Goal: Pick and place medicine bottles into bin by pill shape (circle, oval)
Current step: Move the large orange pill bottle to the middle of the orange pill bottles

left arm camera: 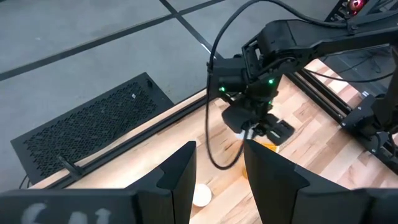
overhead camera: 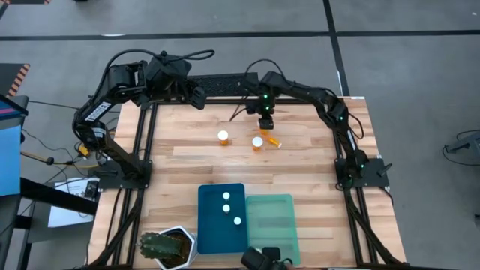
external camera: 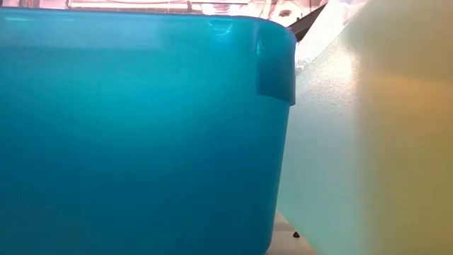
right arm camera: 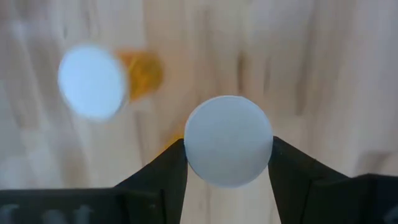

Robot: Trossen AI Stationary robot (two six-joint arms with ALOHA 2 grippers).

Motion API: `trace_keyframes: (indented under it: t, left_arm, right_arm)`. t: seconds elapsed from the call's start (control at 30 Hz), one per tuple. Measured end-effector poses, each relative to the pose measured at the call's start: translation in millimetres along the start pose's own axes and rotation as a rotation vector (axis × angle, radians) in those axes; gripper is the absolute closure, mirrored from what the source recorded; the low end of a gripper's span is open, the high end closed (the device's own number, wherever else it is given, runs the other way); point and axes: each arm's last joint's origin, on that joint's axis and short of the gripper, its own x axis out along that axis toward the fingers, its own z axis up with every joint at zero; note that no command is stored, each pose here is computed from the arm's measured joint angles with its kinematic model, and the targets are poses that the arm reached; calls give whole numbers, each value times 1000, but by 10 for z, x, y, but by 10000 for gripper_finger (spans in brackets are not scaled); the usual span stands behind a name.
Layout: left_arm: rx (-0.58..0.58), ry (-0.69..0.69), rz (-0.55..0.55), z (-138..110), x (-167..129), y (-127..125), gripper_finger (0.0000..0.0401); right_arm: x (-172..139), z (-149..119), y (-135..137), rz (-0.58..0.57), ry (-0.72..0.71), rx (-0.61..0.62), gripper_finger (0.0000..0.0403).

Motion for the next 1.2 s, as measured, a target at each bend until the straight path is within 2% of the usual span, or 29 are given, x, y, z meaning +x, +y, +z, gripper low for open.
trace_keyframes:
  t: [0.17,0.3,0.4,0.57,0.7,1.03,1.2]
  left_arm:
    - [0,0,0,0,0,0,273]
    - [0,0,0,0,0,0,273]
    - [0,0,0,0,0,0,273]
    - [0,0,0,0,0,0,273]
    - [2,4,2,-4,0,2,273]
    - [2,4,2,-4,0,2,273]
    - [9,3,2,-3,0,2,273]
  right_arm:
    - [-125,114,42,-72,-46,-29,211]
    - [-268,303,119,-147,-166,-47,211]
    - [-257,448,291,-160,-210,-58,210]
    - [-141,683,661,-169,-239,-150,210]
    - [-59,813,845,-192,-286,-180,210]
    - [325,727,817,-188,-199,-123,210]
    - [400,771,827,-207,-253,-150,210]
